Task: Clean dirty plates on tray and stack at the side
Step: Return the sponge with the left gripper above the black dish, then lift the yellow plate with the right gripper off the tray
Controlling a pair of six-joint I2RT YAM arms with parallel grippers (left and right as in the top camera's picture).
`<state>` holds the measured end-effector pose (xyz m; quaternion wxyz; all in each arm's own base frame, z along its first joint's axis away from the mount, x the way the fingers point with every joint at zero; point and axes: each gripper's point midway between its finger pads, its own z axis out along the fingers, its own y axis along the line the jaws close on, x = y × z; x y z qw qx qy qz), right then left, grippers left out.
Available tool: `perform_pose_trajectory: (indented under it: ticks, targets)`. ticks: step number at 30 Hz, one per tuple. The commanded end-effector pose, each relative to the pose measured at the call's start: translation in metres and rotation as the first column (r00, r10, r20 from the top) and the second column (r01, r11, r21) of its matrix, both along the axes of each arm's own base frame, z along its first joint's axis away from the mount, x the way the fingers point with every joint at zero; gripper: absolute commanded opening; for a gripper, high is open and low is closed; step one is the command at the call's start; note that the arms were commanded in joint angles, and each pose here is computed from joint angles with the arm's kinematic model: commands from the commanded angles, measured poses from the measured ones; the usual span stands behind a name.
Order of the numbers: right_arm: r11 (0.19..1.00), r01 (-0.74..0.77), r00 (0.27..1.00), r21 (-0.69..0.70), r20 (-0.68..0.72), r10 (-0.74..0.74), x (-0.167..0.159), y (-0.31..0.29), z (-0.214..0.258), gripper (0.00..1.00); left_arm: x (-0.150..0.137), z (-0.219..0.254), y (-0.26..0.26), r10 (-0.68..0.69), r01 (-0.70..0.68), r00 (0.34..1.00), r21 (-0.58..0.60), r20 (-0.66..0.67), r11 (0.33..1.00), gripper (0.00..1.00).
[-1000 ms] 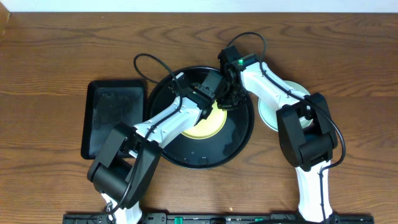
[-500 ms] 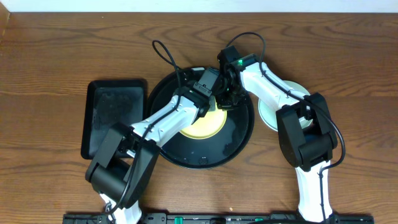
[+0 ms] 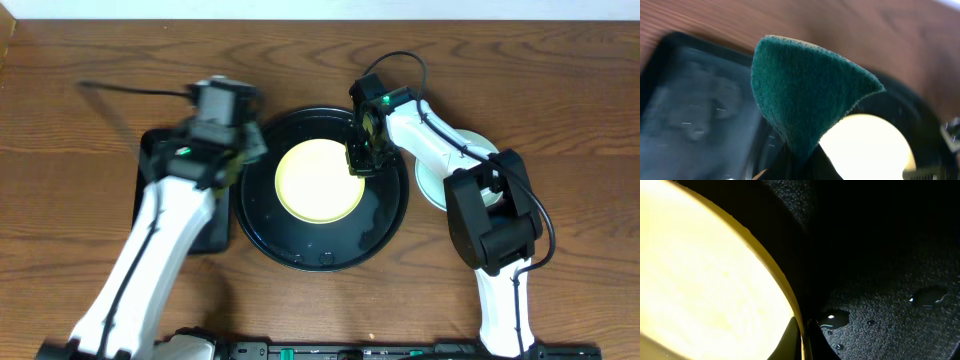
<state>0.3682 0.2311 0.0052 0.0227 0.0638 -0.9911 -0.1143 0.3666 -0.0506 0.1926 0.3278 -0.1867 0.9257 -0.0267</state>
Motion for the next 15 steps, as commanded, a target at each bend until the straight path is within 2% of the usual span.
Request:
perform_pose_trajectory:
  ticks: [1, 3, 8, 15]
  targets:
    - [0.999, -0.05, 0.994, 0.002, 0.098, 0.049, 0.011, 0.006, 0.024, 0.01, -0.003, 0.027, 0.029, 0.06, -0.06, 0.997, 0.001, 0.053, 0.998, 0.08]
    - [0.997, -0.074, 0.983, 0.0, 0.17, 0.073, 0.019, 0.006, 0.043, 0.01, -0.006, 0.026, 0.041, 0.085, -0.085, 0.995, 0.01, 0.043, 0.996, 0.07]
    - [0.988, -0.031, 0.927, -0.151, 0.366, 0.085, 0.035, -0.015, 0.096, 0.01, -0.014, 0.012, 0.057, 0.128, -0.128, 0.991, 0.024, -0.028, 0.992, 0.07]
    - [0.94, 0.038, 0.803, -0.338, 0.57, 0.172, 0.037, -0.03, 0.166, 0.01, -0.018, 0.002, 0.061, 0.137, -0.135, 0.988, 0.034, -0.071, 0.99, 0.08]
